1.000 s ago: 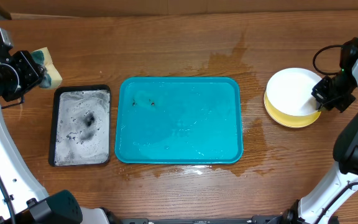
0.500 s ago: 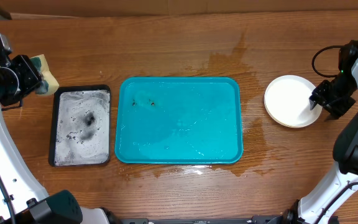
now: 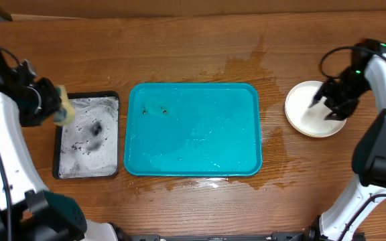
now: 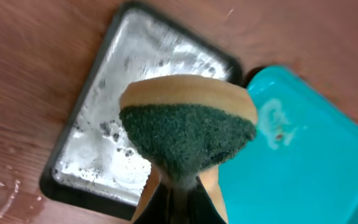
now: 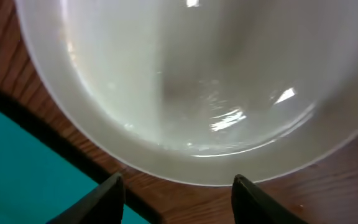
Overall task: Clean dirty plates on tray and stack at the side
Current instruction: 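Release the white plate and lower the sponge into the black basin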
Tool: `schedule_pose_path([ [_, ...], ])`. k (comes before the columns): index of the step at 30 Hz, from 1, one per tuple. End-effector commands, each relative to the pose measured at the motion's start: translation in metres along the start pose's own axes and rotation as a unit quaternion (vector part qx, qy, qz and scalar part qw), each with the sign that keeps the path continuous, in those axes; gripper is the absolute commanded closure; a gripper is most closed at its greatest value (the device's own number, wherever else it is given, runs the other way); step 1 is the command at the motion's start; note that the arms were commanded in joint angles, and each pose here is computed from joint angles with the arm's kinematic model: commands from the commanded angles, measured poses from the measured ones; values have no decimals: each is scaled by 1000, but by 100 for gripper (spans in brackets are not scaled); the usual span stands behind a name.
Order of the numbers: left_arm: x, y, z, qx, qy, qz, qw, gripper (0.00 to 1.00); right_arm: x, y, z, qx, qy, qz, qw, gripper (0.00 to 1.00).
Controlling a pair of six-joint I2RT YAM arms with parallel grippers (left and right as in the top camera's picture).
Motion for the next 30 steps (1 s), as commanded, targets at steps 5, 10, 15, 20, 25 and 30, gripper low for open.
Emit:
schedule_pose_path([
  [5, -59, 10, 4, 17, 60, -1, 998, 96, 0, 45, 15, 78, -16, -14, 997, 43],
  [10, -79, 18, 0, 20, 75, -35, 996, 94, -7, 66, 26, 113, -10, -9, 994, 42],
  [15, -101, 21, 2, 30, 112, -45, 992, 69, -9, 75, 25, 127, -21, -12, 992, 36],
  [20, -111, 23, 2, 32, 124, -47, 991, 36, -8, 75, 23, 128, -28, -14, 991, 35],
  [25, -97, 6, -10, 33, 109, 21, 993, 23, 2, 78, 10, 154, -64, -25, 986, 27],
  [30, -62, -21, -32, 20, 70, 105, 992, 19, 22, 82, -5, 170, -114, -39, 978, 11],
])
Point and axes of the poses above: each gripper's point midway between its finger pads, its own x axis back along the fingers, its own y axis along the line the jaws close on, z = x × y, the point moved 8 cm from there along x, back along the fingers, and after that the axes turned 6 degrees about x, right-handed, at the moved point
